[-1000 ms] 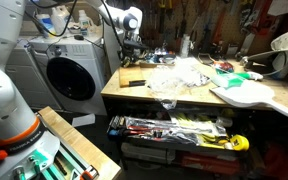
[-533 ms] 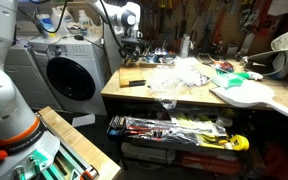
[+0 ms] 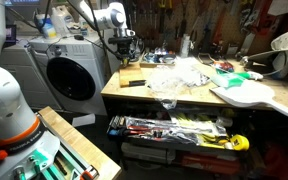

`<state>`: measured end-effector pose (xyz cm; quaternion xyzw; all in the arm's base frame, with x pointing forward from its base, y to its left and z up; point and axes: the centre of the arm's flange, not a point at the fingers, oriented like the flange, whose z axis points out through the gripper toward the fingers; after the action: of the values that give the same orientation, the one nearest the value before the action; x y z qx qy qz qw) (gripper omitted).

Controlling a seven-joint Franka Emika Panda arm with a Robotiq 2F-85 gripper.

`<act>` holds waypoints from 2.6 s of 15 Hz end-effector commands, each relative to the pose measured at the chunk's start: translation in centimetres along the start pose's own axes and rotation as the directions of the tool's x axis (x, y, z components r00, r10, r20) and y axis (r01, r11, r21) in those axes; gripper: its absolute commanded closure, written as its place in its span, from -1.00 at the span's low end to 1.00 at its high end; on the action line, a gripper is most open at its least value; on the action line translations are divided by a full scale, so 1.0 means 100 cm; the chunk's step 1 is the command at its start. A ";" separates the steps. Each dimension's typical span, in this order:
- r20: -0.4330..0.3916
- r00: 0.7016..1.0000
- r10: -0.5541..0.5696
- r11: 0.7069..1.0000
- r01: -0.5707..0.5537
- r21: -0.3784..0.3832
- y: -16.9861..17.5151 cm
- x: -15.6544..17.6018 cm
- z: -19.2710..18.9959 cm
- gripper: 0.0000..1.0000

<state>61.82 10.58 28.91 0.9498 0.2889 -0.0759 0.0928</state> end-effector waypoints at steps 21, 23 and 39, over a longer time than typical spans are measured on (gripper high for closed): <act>-0.001 0.993 0.121 0.943 -0.115 -0.313 0.004 -0.015 0.032 0.22; -0.005 0.992 0.125 0.943 -0.120 -0.312 0.005 -0.015 0.032 -0.07; -0.051 0.992 0.117 0.945 -0.126 -0.301 0.008 -0.023 0.023 0.70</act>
<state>61.24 8.79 27.42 0.9416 0.2321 -0.0196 0.2432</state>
